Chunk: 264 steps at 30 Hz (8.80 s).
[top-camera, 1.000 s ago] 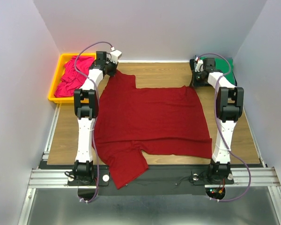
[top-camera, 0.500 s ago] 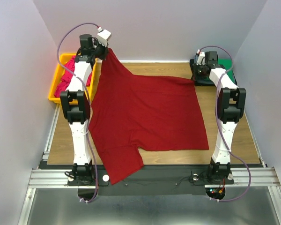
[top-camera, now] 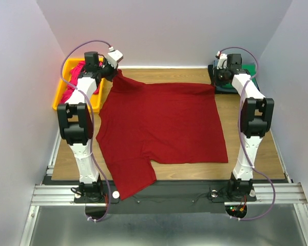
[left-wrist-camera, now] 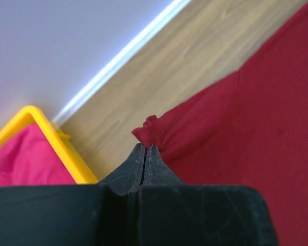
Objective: Fold and stack the t-shirts
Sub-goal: Fold the tshirt
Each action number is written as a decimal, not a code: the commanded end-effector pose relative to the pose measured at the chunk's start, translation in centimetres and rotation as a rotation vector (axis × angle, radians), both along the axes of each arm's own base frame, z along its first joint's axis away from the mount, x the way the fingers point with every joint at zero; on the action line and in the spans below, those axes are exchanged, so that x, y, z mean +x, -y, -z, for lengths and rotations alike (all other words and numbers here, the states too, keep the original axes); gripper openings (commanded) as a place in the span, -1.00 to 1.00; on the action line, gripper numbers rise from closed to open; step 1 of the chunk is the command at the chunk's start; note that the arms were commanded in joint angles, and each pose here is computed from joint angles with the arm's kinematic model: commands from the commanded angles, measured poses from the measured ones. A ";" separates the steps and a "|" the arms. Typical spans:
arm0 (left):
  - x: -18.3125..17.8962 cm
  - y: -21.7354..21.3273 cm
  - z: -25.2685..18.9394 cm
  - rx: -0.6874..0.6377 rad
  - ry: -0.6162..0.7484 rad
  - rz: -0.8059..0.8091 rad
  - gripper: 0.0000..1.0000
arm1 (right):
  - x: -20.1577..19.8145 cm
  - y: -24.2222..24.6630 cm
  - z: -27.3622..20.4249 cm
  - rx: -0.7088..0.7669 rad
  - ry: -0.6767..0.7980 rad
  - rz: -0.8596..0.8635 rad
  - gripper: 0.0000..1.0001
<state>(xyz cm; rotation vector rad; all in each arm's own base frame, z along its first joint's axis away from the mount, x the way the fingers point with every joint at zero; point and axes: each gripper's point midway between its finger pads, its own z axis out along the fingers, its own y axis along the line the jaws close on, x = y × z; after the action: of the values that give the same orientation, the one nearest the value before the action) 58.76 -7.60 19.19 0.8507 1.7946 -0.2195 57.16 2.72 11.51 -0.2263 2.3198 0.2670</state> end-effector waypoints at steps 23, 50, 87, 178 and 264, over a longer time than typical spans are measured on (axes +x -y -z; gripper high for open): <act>-14.2 -1.0 -2.7 0.109 0.128 0.070 -1.00 | -3.3 -0.5 -3.0 -0.025 0.059 -0.114 -0.99; -25.2 -0.4 6.7 0.269 -0.072 0.177 -1.00 | -7.2 0.9 2.2 -0.126 -0.051 -0.172 -0.99; -19.1 2.8 8.1 0.028 -0.454 0.228 0.07 | -9.6 -1.4 3.6 -0.181 -0.160 -0.393 -0.07; -28.1 6.5 13.3 0.256 -0.680 0.482 -1.00 | -15.8 3.0 5.5 -0.515 -0.291 -0.756 -0.99; -28.8 -2.7 13.0 0.102 -0.740 0.254 -1.00 | -25.4 -42.5 1.9 0.613 -0.664 -0.433 -0.99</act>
<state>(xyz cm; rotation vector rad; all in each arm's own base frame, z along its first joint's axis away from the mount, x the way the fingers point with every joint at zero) 28.57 -5.09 2.99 1.1610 2.4672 -0.7013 32.03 44.29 5.30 -0.2605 2.7682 1.3216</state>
